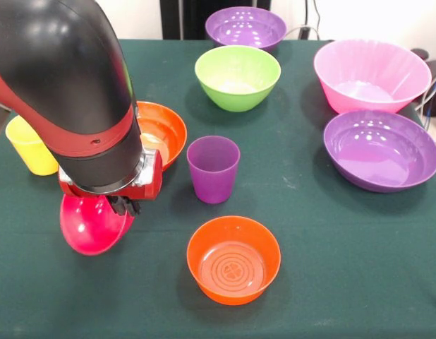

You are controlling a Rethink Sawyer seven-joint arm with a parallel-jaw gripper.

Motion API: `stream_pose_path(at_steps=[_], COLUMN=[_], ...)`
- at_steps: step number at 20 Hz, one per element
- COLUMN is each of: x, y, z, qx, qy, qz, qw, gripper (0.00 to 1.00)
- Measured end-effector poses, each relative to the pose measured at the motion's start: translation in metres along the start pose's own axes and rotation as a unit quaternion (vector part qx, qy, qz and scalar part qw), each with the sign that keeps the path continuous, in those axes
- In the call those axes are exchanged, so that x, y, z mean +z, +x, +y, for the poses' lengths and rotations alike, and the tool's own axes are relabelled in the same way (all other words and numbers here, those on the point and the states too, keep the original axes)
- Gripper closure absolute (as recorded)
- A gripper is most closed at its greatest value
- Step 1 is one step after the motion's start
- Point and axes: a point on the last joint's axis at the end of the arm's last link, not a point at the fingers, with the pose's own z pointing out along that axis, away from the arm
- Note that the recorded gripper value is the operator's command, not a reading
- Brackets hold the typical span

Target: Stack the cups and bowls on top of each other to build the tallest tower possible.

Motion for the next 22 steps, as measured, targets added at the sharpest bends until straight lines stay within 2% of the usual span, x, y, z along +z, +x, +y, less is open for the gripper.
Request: stream_pose_path(at_steps=[13, 22], x=[0.02, 0.027], y=[-0.022, -0.037], z=[0.0, 0.002], qx=[-0.011, -0.005], qy=[0.0, -0.001], qz=[-0.033, -0.053], qw=[0.9994, 0.9986], gripper=[1.0, 1.0])
